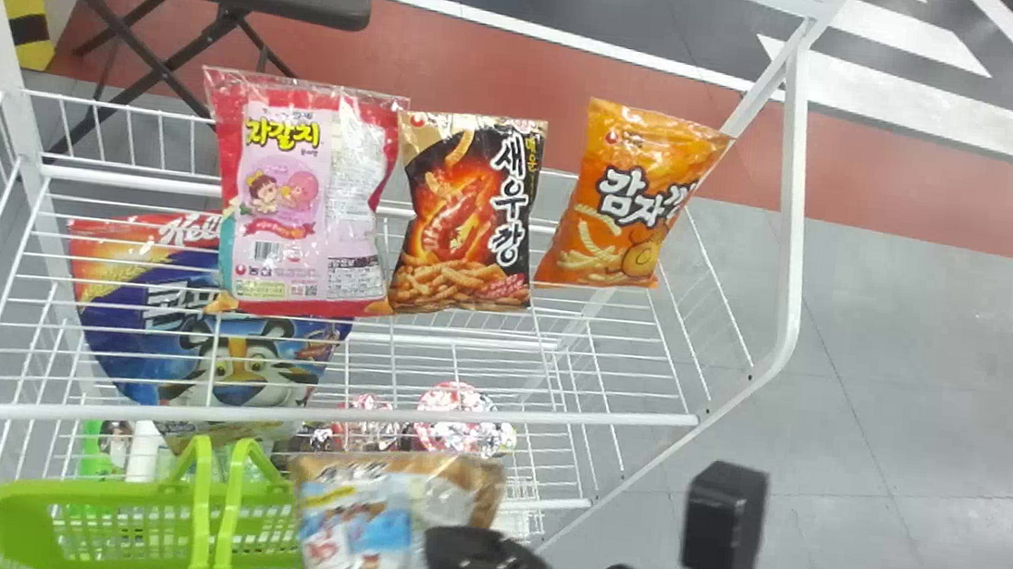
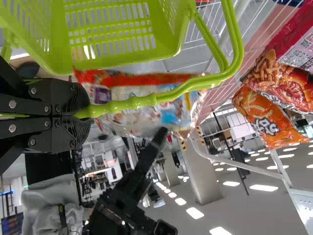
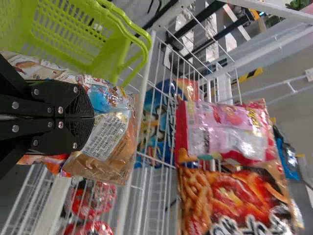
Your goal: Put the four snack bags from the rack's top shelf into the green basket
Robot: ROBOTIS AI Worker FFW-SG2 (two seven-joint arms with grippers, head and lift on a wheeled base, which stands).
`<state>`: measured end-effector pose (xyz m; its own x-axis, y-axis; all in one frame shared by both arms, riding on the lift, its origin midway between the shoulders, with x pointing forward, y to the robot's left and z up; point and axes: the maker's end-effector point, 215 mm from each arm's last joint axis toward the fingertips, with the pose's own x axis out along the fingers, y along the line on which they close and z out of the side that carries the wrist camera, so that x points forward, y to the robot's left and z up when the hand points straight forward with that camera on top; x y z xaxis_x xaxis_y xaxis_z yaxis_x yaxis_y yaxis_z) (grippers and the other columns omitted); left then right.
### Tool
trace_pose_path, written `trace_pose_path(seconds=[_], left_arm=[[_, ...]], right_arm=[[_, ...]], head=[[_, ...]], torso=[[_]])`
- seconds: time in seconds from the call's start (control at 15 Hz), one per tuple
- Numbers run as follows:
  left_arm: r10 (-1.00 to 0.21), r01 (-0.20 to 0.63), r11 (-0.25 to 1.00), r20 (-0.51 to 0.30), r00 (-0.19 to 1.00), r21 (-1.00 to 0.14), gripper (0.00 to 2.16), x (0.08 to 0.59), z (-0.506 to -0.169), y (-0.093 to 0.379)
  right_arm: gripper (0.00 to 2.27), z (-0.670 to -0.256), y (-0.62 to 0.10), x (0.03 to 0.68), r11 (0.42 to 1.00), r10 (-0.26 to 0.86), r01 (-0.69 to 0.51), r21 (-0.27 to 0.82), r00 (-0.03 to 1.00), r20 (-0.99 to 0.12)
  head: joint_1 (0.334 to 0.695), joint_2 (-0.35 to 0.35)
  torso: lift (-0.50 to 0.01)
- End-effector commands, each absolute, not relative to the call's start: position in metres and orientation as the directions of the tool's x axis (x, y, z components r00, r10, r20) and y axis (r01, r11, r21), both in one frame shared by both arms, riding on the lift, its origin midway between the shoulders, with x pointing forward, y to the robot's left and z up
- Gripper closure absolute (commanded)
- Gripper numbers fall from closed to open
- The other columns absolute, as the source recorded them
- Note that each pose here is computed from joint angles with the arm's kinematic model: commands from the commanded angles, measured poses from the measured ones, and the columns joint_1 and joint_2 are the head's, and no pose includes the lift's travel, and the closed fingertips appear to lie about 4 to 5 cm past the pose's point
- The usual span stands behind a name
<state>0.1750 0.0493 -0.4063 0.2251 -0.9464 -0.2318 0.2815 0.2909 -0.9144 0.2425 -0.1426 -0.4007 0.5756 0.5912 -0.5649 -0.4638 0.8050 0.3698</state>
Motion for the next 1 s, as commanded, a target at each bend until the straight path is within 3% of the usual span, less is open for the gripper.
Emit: trace_pose_path(seconds=[0.0, 0.33, 0.4, 0.47, 0.53, 0.6, 0.8, 0.93], left_arm=[[-0.947, 0.284, 0.289, -0.229, 0.225, -0.914, 2.15, 0.174, -0.404, 0.048], [-0.949, 0.290, 0.285, -0.228, 0.216, -0.913, 2.15, 0.172, -0.403, 0.043], [-0.949, 0.292, 0.287, -0.230, 0.216, -0.912, 2.15, 0.172, -0.402, 0.043], [-0.949, 0.293, 0.287, -0.229, 0.216, -0.912, 2.15, 0.172, -0.402, 0.043], [-0.949, 0.290, 0.288, -0.232, 0.215, -0.912, 2.15, 0.171, -0.402, 0.043], [-0.948, 0.290, 0.290, -0.232, 0.216, -0.912, 2.15, 0.171, -0.402, 0.044], [-0.948, 0.291, 0.291, -0.234, 0.215, -0.911, 2.15, 0.171, -0.402, 0.044], [-0.950, 0.290, 0.288, -0.233, 0.210, -0.913, 2.15, 0.169, -0.403, 0.042]], right_arm=[[2.16, -0.423, -0.106, 0.234, 0.769, 0.636, -0.490, 0.409, 0.532, -0.559], [2.15, -0.451, -0.062, 0.237, 0.730, 0.681, -0.525, 0.438, 0.507, -0.528], [2.04, -0.457, -0.062, 0.238, 0.735, 0.676, -0.517, 0.438, 0.507, -0.535], [1.62, -0.462, -0.063, 0.236, 0.741, 0.669, -0.508, 0.440, 0.501, -0.549], [0.59, -0.465, -0.066, 0.234, 0.744, 0.665, -0.499, 0.445, 0.491, -0.563], [0.00, -0.467, -0.071, 0.236, 0.752, 0.656, -0.494, 0.437, 0.495, -0.570], [0.04, -0.461, -0.086, 0.247, 0.772, 0.632, -0.491, 0.403, 0.530, -0.566], [0.07, -0.428, -0.095, 0.287, 0.806, 0.591, -0.500, 0.316, 0.658, -0.467]], head=[[0.695, -0.290], [0.695, -0.103], [0.695, -0.085], [0.695, -0.072], [0.695, -0.066], [0.695, -0.065], [0.695, -0.089], [0.695, -0.126]], torso=[[0.000], [0.000], [0.000], [0.000], [0.000], [0.000], [0.000], [0.000]])
